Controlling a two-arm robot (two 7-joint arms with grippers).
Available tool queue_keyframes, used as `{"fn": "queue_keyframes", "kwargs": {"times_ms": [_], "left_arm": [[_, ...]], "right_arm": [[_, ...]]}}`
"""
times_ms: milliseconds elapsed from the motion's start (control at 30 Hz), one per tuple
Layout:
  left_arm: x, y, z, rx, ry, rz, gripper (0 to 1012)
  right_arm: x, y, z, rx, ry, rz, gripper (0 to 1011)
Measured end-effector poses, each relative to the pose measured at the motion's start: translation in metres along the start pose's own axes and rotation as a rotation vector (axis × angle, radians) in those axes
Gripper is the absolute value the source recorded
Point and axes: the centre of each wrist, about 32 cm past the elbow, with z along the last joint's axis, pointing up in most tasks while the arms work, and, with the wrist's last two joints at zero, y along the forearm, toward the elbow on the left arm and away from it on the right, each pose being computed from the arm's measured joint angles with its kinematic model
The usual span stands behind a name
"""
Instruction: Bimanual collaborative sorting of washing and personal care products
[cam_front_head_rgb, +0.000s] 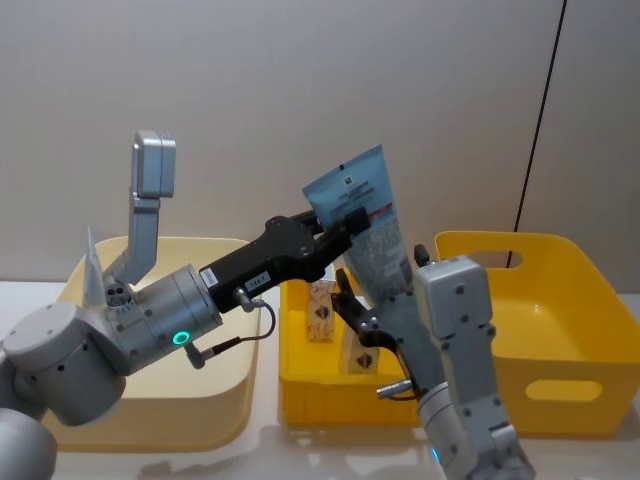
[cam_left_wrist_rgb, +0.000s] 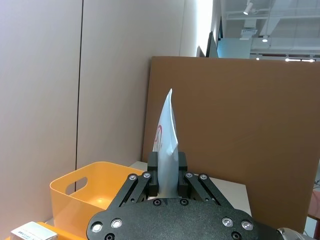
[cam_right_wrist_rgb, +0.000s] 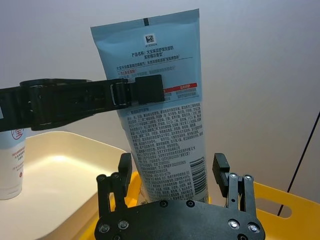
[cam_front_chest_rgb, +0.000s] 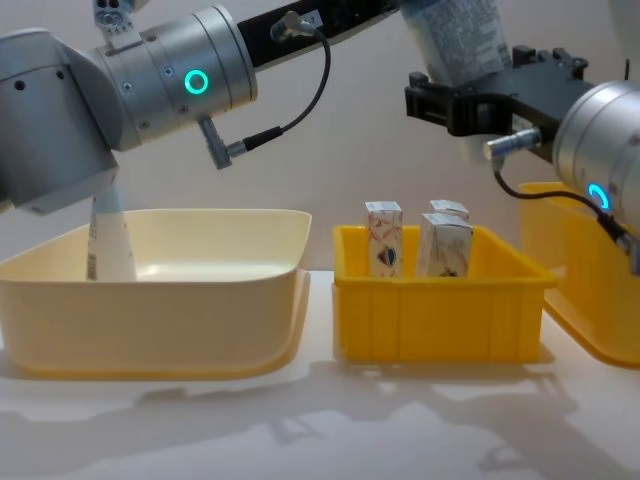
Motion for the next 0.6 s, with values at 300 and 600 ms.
{"fn": "queue_keyframes", "kwargs": {"times_ms": [300,600], "left_arm": [[0.0,0.0,0.0001,0.0,0.0,0.0,204],[0.0,0.0,0.0001,0.0,0.0,0.001,204]], "right_arm": [[-0.0039,0.0051,-0.0015,0.0,-0.021,-0.005,977],[-0.0063,0.0079,-0.0028,-0.002,-0.031,-0.007,757]]}}
